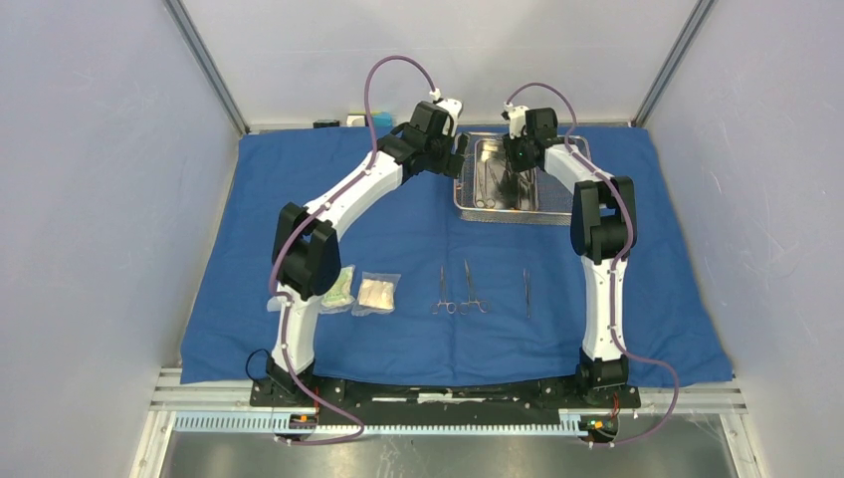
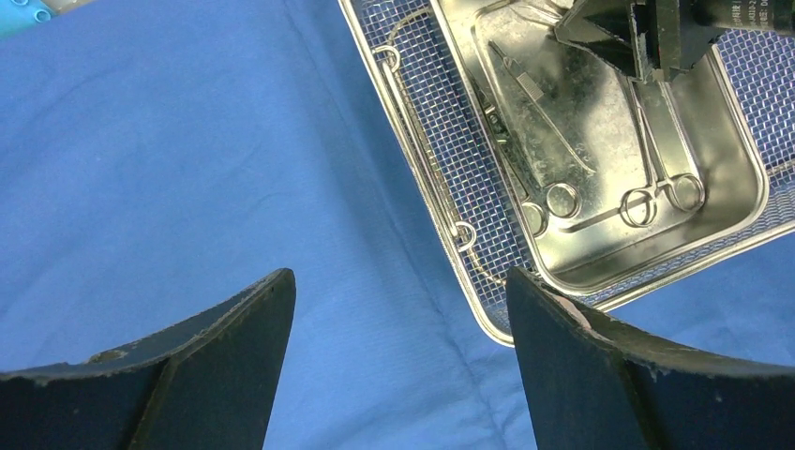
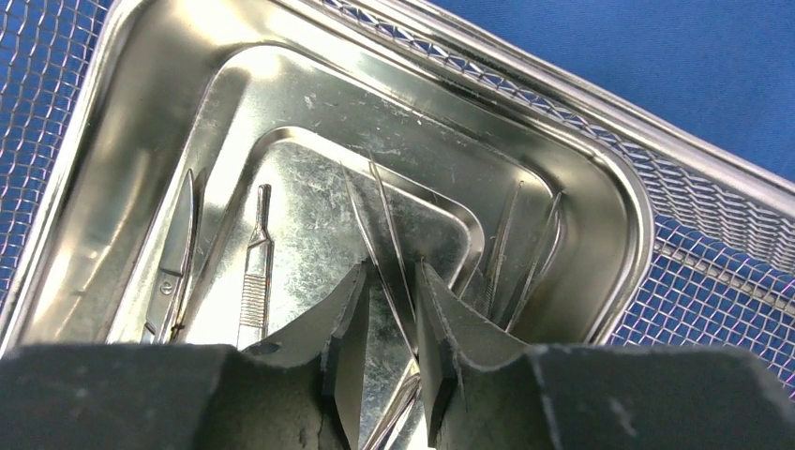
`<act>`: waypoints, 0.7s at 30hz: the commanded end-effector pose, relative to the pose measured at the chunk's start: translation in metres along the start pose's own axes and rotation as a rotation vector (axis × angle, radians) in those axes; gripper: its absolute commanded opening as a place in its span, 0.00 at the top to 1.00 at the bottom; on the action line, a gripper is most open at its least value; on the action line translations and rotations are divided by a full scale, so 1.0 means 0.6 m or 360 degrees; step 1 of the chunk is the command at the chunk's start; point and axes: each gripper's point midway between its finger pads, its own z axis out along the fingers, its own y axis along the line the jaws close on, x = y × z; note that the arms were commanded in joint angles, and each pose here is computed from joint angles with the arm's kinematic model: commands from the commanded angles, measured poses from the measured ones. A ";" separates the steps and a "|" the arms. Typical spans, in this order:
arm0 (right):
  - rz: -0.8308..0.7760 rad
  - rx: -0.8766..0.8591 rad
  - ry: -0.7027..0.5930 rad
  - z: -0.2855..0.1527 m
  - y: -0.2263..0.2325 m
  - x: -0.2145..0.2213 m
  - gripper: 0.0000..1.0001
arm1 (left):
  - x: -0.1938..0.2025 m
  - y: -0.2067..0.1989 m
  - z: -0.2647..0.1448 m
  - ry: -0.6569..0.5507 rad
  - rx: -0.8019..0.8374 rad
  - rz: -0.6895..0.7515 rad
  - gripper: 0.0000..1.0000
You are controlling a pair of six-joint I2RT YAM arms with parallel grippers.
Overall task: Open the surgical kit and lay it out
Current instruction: Pick up the medical item from the container.
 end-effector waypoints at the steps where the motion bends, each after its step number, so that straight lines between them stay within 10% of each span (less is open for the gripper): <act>1: -0.0008 -0.0034 0.0104 -0.008 0.010 0.033 0.72 | -0.045 0.007 -0.043 -0.0119 -0.0009 0.0063 0.11; 21: -0.0137 -0.0439 -0.0532 -0.118 0.080 -0.152 0.89 | -0.091 -0.042 -0.096 -0.0241 0.0285 0.0165 0.11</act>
